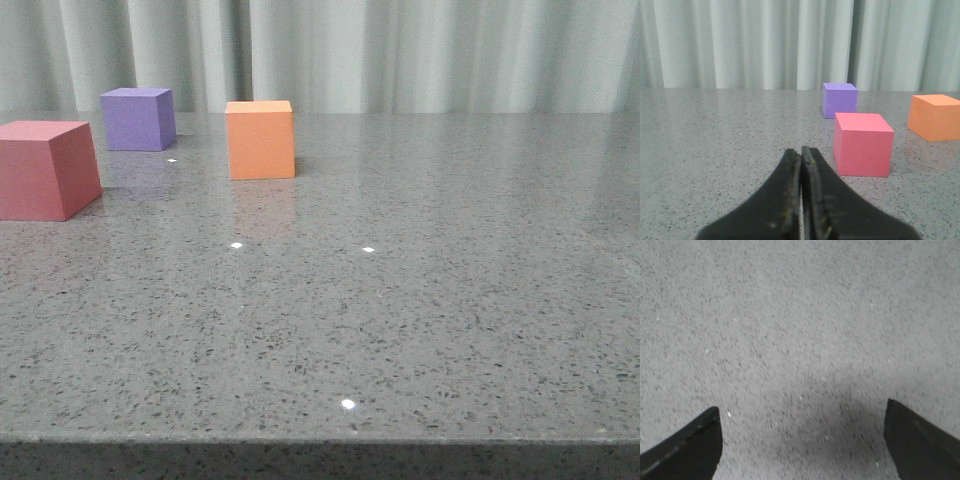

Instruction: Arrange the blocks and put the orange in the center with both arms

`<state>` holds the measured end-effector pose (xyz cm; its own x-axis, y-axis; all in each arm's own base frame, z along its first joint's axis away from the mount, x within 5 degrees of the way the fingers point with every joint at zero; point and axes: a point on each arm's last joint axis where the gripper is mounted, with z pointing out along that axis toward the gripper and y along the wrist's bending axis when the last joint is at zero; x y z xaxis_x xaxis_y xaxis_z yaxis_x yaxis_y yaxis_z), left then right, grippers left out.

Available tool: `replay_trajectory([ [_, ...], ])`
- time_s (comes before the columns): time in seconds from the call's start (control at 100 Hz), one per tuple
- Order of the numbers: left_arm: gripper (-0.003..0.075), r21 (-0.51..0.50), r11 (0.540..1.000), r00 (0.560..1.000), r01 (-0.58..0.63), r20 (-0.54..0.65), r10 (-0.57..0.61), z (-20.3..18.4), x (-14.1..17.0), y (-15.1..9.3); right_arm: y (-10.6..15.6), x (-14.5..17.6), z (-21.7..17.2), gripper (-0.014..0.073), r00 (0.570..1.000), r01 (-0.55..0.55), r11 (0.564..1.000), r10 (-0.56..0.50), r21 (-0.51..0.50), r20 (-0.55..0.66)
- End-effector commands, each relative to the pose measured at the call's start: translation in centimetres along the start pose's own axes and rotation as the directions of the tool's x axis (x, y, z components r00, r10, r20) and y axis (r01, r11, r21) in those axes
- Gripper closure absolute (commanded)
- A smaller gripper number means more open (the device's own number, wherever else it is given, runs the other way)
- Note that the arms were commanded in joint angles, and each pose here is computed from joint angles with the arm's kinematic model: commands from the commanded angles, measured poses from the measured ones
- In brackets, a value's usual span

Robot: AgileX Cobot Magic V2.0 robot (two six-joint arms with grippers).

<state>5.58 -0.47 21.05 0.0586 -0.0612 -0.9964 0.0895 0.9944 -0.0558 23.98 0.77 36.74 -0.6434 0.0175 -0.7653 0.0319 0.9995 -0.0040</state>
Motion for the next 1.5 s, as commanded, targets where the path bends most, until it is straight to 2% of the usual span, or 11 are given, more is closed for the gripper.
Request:
replay_trajectory([
  [0.0,0.0739,0.011,1.000,0.997,0.009,0.071,-0.010,-0.1,0.5,0.0,-0.4,0.9,-2.2,-0.0053,0.985,0.005,1.000,-0.004,-0.007,0.170],
  [0.12,0.0739,0.011,1.000,0.997,0.009,0.071,-0.010,-0.1,0.5,0.0,-0.6,4.2,-3.4,-0.0053,0.971,-0.009,1.000,0.013,-0.021,0.238],
  [0.39,0.0739,0.011,1.000,0.997,0.009,0.071,-0.010,-0.1,0.5,0.0,-0.9,11.0,-4.9,-0.0053,0.951,-0.012,0.999,0.022,-0.035,0.309],
  [0.6,0.0739,0.011,1.000,0.997,0.009,0.071,-0.010,-0.1,0.5,0.0,-0.9,11.8,-6.7,-0.0052,0.876,-0.001,0.999,0.026,-0.052,0.482],
  [0.71,0.0739,0.011,1.000,0.997,0.009,0.071,-0.010,-0.1,0.5,0.0,-1.0,11.9,-6.7,-0.0036,0.876,0.003,0.999,0.020,-0.048,0.482],
  [0.81,0.0739,0.011,1.000,0.997,0.009,0.071,-0.010,-0.1,0.5,0.0,-0.9,11.8,-6.7,0.0055,0.874,0.004,0.999,0.020,-0.048,0.485],
  [0.88,0.0739,0.011,1.000,0.997,0.009,0.071,-0.010,-0.1,0.5,0.0,-0.9,11.8,-6.7,0.0160,0.873,0.004,0.999,0.020,-0.049,0.488],
  [1.07,0.0739,0.011,1.000,0.997,0.009,0.071,-0.010,-0.1,0.5,0.0,-1.0,11.8,-6.7,0.0517,0.874,0.006,0.999,0.017,-0.046,0.486],
  [1.17,0.0739,0.011,1.000,0.997,0.009,0.071,-0.010,-0.1,0.5,0.0,-1.0,11.9,-6.7,0.0662,0.877,0.005,0.999,0.017,-0.045,0.481],
  [1.49,0.0739,0.011,1.000,0.997,0.009,0.071,-0.010,-0.1,0.5,0.0,-1.0,11.9,-6.7,0.0662,0.877,0.005,0.999,0.017,-0.045,0.480],
])
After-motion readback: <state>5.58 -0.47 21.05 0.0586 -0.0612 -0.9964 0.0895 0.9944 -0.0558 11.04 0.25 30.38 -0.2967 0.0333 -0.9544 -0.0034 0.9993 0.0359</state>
